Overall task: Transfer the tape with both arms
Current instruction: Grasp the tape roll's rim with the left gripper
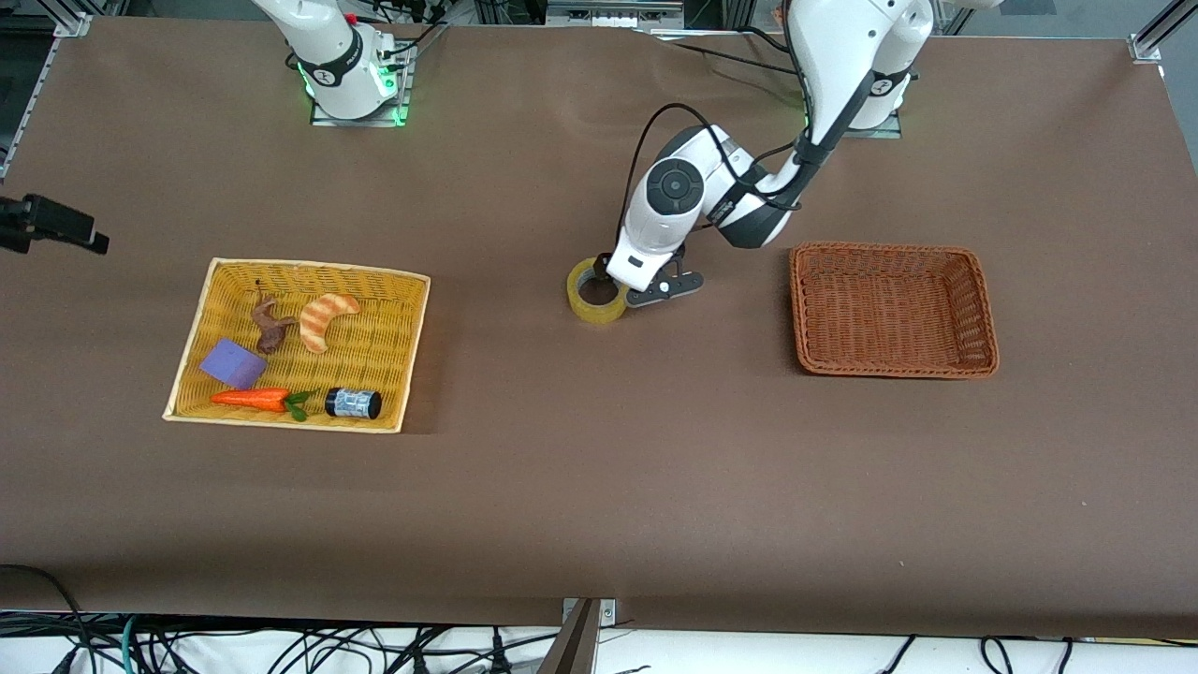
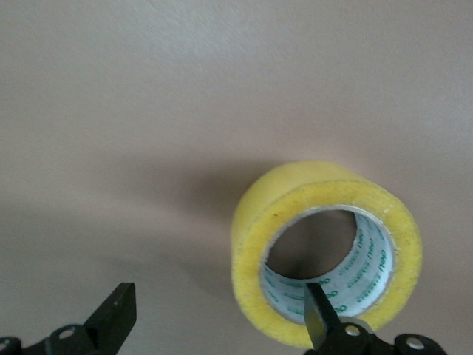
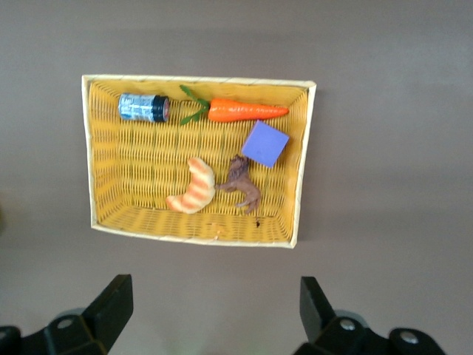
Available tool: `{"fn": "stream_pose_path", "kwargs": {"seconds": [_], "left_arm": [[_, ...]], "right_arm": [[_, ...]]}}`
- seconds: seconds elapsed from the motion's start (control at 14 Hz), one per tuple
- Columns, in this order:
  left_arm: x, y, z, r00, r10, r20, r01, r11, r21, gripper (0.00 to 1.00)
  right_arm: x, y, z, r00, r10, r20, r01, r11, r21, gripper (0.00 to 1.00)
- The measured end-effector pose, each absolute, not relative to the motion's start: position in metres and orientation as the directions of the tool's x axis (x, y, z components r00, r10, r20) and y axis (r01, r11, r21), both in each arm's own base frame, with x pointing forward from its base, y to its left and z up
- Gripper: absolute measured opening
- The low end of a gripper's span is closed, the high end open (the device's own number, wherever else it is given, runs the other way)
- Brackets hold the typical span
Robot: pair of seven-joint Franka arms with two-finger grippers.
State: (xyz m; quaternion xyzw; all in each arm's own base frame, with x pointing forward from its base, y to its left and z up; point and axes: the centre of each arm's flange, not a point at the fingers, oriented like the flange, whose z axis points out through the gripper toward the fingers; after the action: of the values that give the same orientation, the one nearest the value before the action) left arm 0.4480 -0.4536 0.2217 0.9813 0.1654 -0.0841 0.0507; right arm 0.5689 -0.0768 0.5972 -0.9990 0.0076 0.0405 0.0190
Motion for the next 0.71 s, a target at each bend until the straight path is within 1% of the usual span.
{"fn": "stream_pose_path", "kwargs": {"seconds": [0.14, 0.43, 0.5, 0.57, 0.71], "left_arm": [[0.449, -0.461, 0.217, 0.925, 0.330, -0.188, 0.348, -0.935, 0.072, 1.00], [0.462, -0.462, 0.204, 0.918, 0.352, -0.182, 0.372, -0.923, 0.095, 1.00], [0.462, -0.463, 0.200, 0.919, 0.351, -0.181, 0.372, -0.923, 0.098, 0.95], [0.461, -0.464, 0.197, 0.924, 0.342, -0.174, 0.361, -0.927, 0.097, 0.86], [0.460, -0.465, 0.195, 0.937, 0.316, -0.149, 0.331, -0.939, 0.091, 0.60]], "right_arm": [[0.562, -0.083, 0.598, 0.997, -0.024, -0.079, -0.026, -0.999, -0.022, 1.00], [0.570, -0.099, 0.582, 0.995, -0.050, -0.085, -0.052, -0.998, -0.017, 1.00], [0.573, -0.099, 0.580, 0.995, -0.050, -0.083, -0.052, -0.999, -0.016, 1.00], [0.575, -0.099, 0.580, 0.995, -0.050, -0.081, -0.052, -0.999, -0.015, 1.00], [0.577, -0.099, 0.581, 0.996, -0.050, -0.076, -0.051, -0.999, -0.014, 1.00]]}}
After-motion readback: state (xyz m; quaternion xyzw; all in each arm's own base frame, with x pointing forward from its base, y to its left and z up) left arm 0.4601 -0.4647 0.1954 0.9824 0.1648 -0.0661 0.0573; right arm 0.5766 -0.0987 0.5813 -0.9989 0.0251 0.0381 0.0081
